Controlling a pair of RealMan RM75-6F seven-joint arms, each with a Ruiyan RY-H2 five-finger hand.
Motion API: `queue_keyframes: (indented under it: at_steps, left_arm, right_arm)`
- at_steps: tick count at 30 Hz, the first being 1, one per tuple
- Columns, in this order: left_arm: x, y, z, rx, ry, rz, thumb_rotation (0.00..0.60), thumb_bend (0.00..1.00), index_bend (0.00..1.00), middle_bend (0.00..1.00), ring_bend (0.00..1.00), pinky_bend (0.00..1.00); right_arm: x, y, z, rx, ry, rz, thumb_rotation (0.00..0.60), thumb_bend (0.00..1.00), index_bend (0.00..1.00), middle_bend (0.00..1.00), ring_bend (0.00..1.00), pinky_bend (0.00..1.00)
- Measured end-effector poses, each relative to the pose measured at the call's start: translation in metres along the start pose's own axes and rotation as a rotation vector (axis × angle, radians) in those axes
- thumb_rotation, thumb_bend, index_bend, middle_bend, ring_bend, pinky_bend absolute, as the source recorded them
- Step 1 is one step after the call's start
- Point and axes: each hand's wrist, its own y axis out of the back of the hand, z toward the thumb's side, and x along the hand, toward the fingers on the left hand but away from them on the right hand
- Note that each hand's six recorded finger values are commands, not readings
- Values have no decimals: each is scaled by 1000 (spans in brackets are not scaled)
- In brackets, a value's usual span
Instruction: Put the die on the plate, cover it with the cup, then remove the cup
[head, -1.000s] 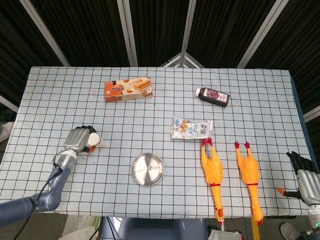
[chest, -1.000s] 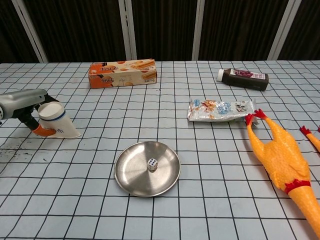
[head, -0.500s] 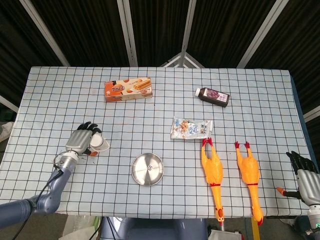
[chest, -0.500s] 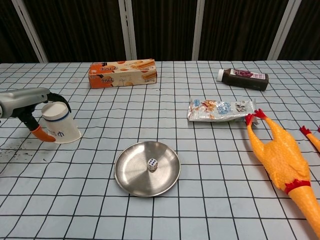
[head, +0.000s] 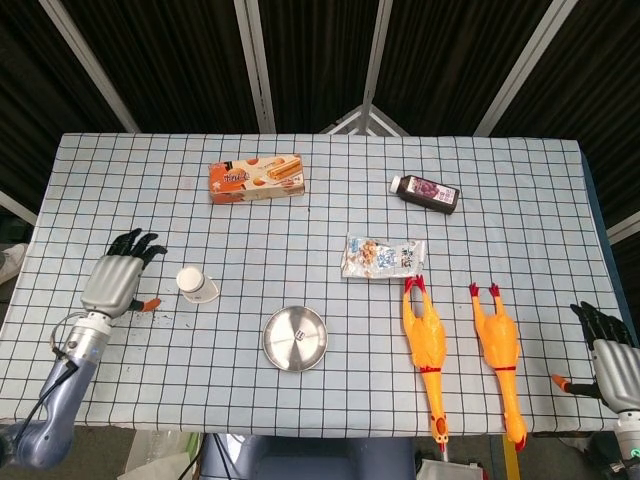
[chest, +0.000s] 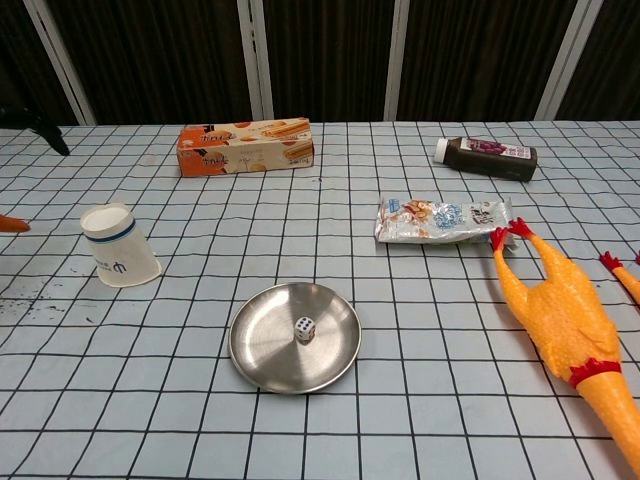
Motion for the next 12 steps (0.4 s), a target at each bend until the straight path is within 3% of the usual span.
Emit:
queue_keyframes:
  at_steps: [6,10,12]
  left_arm:
    - [-55,22,-35,71,46,166,600,193,260,77,18,60]
    - [-106,30,-70,120,130,280,600,193,246,55,12,61]
    - [-128,30,-85,152,173,304,600,193,236,34,3,60]
  right_arm:
    - [5,9,4,2,21,-43,600,87,25,24,73,0]
    - [8,12,5,5,25,-61,600,86,25,24,74,0]
    - [8,13,5,8,26,-69,600,85,25,24,74,0]
